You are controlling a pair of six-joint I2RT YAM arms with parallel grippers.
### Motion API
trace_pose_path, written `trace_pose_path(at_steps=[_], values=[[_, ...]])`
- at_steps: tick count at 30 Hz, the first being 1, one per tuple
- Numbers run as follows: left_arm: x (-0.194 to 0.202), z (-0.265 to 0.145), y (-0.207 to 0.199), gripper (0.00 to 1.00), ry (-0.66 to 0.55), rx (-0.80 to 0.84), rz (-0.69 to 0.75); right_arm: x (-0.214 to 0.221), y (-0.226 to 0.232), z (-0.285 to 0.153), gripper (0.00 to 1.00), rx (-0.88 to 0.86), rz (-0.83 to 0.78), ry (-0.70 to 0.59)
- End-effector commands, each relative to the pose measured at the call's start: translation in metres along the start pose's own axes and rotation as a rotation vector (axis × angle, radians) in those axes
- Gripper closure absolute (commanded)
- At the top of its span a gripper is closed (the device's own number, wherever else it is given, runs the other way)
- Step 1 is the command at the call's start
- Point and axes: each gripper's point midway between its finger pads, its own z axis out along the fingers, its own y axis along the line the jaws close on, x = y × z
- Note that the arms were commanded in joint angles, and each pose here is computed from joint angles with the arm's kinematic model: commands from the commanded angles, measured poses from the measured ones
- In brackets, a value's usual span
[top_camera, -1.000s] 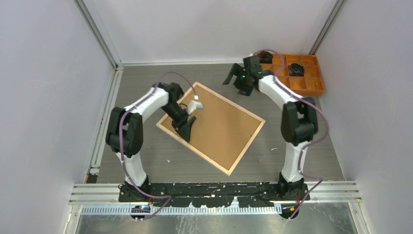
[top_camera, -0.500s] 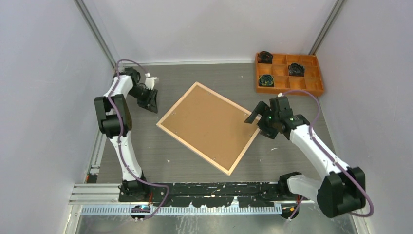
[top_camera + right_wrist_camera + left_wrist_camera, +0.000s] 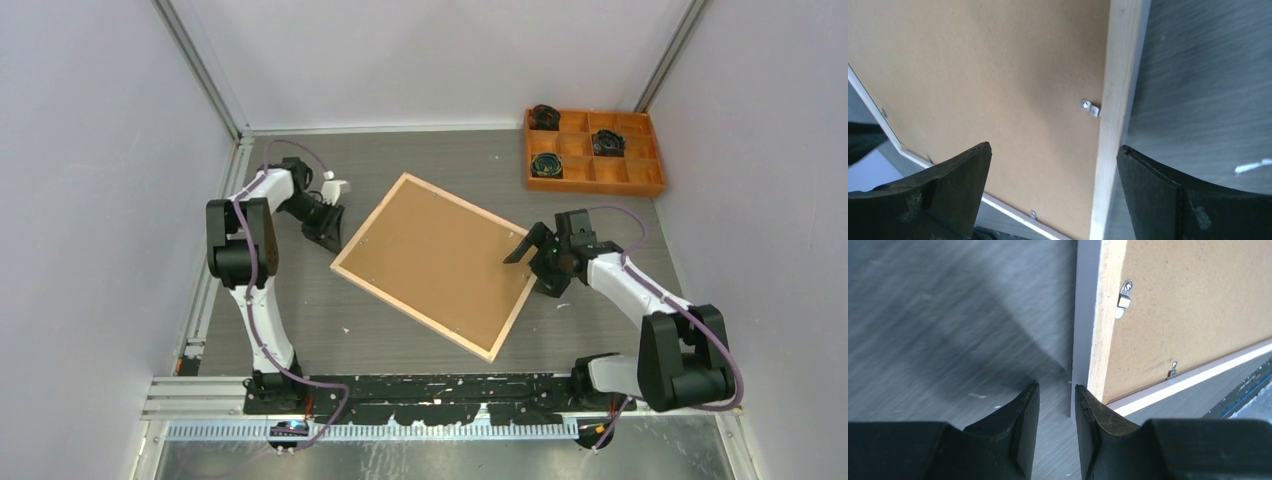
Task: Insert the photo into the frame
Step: Adjust the photo frame at the center of the board.
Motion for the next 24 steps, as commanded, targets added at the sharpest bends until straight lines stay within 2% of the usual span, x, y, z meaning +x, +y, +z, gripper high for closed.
trace_pose_path(at_steps=[1, 10, 15, 19, 24], values=[[0.020, 0.006, -0.036, 0.66, 0.052, 0.089, 0.070, -0.031, 0.018, 0.013, 0.00, -0.086, 0.009, -0.053], [0.050, 0.015, -0.078, 0.67, 0.133, 0.151, 0.168, -0.080, 0.027, 0.036, 0.00, -0.100, 0.051, -0.079], [0.059, 0.013, -0.094, 0.68, 0.139, 0.192, 0.187, -0.102, 0.039, 0.037, 0.00, -0.120, 0.065, -0.106], [0.053, -0.003, -0.090, 0.68, 0.102, 0.179, 0.184, -0.126, 0.040, 0.020, 0.00, -0.048, 0.051, -0.197], [0.038, -0.022, -0.099, 0.65, 0.021, 0.270, 0.132, -0.140, 0.056, -0.013, 0.00, -0.035, 0.025, -0.307]])
